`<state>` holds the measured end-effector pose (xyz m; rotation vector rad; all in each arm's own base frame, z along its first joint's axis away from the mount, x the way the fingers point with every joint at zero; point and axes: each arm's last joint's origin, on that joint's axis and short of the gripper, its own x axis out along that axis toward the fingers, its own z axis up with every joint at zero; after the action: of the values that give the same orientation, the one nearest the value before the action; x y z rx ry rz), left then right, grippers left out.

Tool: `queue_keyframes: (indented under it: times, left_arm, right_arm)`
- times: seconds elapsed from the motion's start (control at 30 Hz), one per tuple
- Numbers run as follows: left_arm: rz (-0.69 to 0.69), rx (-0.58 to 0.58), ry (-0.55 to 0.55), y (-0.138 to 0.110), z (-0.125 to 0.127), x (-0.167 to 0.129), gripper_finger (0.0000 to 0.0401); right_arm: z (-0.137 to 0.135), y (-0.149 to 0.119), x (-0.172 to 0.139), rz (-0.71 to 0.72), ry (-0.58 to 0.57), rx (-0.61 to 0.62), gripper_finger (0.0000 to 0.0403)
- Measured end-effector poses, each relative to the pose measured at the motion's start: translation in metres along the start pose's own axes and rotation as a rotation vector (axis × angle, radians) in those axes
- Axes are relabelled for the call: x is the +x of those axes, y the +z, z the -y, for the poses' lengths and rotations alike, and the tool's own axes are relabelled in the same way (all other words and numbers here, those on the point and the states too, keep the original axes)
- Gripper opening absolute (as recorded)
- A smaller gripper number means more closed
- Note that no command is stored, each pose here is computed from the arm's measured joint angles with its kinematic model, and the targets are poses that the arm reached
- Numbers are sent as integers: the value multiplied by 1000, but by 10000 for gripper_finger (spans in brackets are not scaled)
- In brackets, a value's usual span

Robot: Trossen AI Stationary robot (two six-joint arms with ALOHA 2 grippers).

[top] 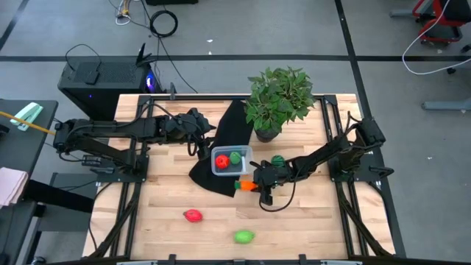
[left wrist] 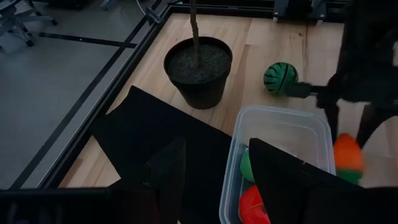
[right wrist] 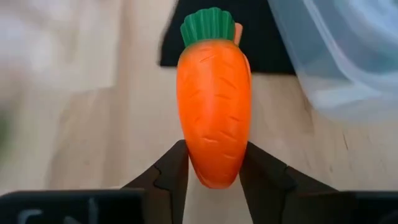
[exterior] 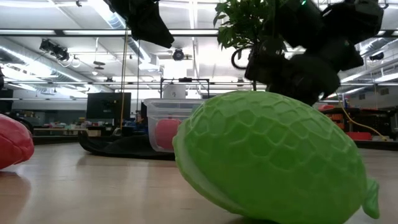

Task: Pick and placing Produce into tupperware
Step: Put the orange carrot into the bin

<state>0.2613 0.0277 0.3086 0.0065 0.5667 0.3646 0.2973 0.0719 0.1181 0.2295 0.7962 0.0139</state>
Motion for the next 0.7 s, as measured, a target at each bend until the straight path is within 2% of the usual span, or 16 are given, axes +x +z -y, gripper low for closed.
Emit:
queue_keyframes:
  times: [0.2,0.4,0.6,0.7]
  left_arm:
    - [0,16,0,0,0,0,185]
    - [0,16,0,0,0,0,181]
    - [1,17,0,0,0,0,185]
    - [1,19,1,0,0,0,184]
  right_arm:
    - [-11,10,-23,49,19,-16,124]
    - [-21,23,-62,114,63,-29,121]
    - [-22,39,-98,211,-10,-133,102]
    - [-19,49,-107,212,-42,-170,84]
